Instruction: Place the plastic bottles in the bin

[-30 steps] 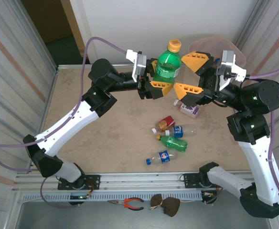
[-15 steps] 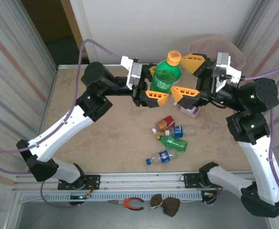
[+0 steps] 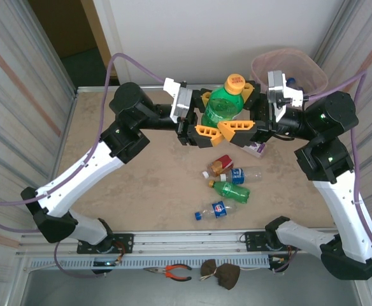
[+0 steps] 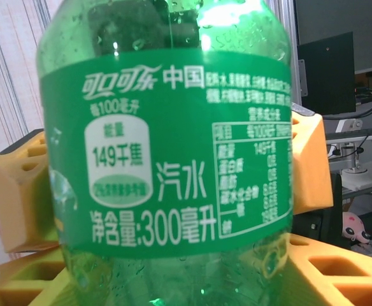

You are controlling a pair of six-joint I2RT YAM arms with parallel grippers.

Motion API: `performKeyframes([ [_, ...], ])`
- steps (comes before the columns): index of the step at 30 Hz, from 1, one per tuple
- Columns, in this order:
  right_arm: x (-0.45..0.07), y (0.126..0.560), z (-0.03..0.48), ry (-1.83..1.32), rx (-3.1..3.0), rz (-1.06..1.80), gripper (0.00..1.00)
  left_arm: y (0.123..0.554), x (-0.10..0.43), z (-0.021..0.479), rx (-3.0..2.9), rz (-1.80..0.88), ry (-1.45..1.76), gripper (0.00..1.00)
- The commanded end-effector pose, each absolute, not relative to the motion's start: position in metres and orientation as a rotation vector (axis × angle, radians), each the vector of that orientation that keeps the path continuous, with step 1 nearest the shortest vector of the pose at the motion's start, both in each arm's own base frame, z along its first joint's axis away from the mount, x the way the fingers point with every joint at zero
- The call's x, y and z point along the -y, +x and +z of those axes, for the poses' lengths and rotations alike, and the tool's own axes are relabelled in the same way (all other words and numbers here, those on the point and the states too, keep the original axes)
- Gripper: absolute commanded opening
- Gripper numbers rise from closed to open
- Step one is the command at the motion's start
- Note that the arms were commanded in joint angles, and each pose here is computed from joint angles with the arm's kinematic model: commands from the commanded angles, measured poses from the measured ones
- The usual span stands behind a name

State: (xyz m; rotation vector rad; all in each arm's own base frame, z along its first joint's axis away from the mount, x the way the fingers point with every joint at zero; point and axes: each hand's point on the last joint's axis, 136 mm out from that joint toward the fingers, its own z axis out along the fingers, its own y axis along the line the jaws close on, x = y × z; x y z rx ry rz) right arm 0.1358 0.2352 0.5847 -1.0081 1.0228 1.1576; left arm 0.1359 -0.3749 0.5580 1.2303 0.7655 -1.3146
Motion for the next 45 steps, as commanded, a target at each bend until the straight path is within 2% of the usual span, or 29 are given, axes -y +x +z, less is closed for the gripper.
performKeyframes([
  [1, -0.234, 0.126, 0.589, -1.028, -0.999, 1.157, 0.66, 0.128, 0.362, 0.581, -0.708, -1.26, 1.196, 0.48],
  [8, -0.231, 0.122, 0.592, -1.021, -0.982, 1.142, 0.57, 0.131, 0.36, 0.579, -0.725, -1.238, 1.175, 0.53],
  [19, -0.222, 0.136, 0.598, -0.931, -0.998, 1.019, 0.54, 0.134, 0.344, 0.576, -0.755, -1.143, 1.117, 0.83],
  [23, -0.215, 0.153, 0.596, -0.869, -1.053, 0.91, 0.54, 0.14, 0.335, 0.568, -0.817, -1.071, 1.091, 0.86],
  [33, -0.177, 0.251, 0.57, -0.629, -1.366, 0.519, 0.47, 0.152, 0.316, 0.544, -0.945, -0.972, 1.036, 0.87],
  [37, -0.14, 0.3, 0.554, -0.471, -1.501, 0.385, 0.43, 0.159, 0.314, 0.528, -1.025, -0.94, 1.034, 0.87],
  [45, -0.055, 0.385, 0.511, -0.221, -1.754, 0.208, 0.43, 0.175, 0.314, 0.497, -1.169, -0.893, 1.014, 0.86],
])
